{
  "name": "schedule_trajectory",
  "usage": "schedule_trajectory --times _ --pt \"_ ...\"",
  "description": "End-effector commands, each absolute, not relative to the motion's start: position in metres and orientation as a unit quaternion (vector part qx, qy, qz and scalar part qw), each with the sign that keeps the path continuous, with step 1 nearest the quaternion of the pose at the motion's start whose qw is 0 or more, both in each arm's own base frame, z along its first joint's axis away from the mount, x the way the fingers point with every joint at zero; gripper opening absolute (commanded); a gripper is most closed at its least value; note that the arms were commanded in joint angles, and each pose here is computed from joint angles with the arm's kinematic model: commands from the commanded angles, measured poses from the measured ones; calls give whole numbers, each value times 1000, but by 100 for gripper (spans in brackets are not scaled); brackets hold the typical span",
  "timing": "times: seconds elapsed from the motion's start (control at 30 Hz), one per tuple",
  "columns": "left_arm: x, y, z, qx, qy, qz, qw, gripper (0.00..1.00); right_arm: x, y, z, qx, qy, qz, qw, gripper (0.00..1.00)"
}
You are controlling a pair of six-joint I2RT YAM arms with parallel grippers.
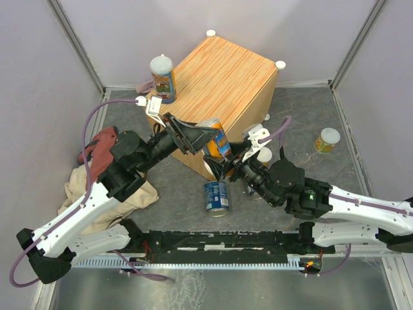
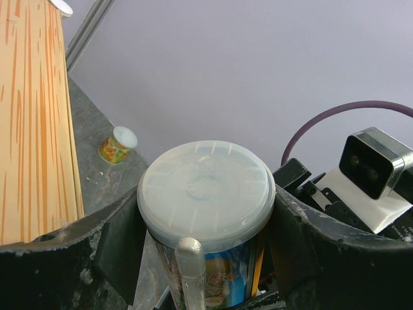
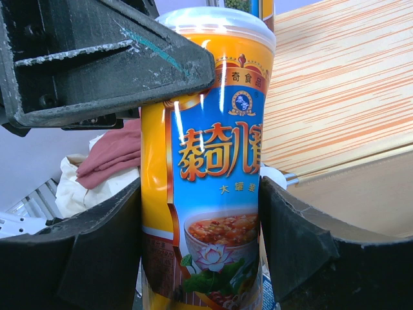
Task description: Place and organize the canned foods onto the counter
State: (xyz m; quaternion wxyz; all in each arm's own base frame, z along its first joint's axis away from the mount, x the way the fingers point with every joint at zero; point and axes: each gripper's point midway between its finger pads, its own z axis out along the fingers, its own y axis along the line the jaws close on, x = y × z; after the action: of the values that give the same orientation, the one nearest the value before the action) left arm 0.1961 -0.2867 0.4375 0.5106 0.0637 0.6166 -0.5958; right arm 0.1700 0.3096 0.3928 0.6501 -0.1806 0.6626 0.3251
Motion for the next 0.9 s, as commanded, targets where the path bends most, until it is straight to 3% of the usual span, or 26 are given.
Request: schedule_trajectory --times 0.0,0.47,0.87 --pt "188 -280 474 80 570 -608 547 6 165 288 457 -101 609 397 679 66" --pt "196 -272 478 77 568 -580 578 4 167 279 457 -100 613 386 682 83" --pt "203 -264 513 82 545 -552 626 4 166 266 450 -101 620 375 682 84"
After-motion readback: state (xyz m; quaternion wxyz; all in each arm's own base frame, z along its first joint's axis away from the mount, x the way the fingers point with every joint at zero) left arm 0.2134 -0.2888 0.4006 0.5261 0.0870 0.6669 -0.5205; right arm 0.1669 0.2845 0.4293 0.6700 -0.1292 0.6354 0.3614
